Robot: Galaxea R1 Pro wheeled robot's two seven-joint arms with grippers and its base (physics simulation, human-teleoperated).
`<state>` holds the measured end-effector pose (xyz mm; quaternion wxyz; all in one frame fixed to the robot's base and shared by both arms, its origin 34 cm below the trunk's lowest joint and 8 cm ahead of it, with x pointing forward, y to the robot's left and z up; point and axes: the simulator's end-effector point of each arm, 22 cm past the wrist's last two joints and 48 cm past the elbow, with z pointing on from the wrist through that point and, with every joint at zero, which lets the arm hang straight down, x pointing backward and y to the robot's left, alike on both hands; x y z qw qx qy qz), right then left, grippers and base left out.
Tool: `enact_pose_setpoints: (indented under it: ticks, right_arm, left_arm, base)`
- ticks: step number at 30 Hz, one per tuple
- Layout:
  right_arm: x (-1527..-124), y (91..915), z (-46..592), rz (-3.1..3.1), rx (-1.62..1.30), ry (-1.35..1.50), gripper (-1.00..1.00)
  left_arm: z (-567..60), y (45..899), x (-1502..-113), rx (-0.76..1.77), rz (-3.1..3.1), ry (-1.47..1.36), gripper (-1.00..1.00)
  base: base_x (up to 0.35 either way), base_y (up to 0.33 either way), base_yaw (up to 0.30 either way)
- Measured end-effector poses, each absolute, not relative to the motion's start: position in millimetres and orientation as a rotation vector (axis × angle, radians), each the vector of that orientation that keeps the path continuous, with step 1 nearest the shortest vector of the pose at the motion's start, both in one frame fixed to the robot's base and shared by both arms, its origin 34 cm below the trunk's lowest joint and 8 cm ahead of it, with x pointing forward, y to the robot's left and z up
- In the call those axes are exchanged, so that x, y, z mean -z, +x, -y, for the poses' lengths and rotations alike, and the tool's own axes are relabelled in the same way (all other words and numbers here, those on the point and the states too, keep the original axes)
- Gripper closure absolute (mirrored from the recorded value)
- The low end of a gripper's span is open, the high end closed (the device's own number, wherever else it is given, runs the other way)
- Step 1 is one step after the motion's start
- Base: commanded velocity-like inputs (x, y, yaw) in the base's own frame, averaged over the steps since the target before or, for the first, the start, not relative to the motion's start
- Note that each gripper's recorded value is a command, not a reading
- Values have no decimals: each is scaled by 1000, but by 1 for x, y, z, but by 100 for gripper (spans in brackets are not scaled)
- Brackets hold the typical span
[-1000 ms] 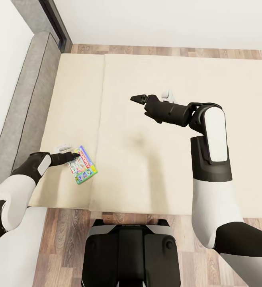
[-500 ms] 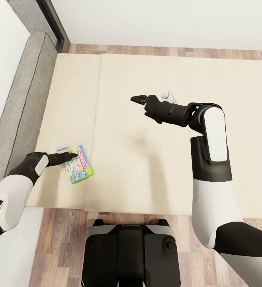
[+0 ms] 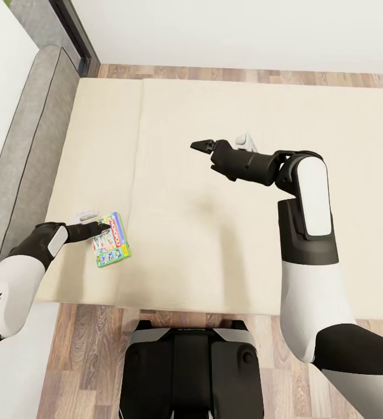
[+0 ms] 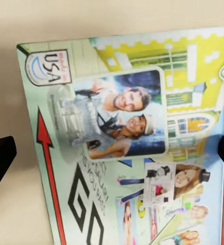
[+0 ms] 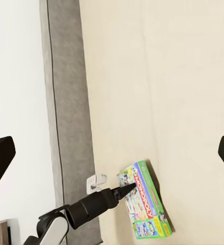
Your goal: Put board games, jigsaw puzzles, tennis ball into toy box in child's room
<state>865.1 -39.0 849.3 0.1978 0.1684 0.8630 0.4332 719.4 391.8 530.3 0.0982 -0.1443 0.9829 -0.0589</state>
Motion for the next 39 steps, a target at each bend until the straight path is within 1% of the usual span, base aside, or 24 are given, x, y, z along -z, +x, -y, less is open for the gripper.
enact_pose_setpoints:
  ticks: [39]
  right_arm:
    - [-850,866,39,-2417,-1212,475,-100]
  left_arm:
    - [-385,720,-531,180,-2912,-410,-100]
  base:
    - [0,0,0]
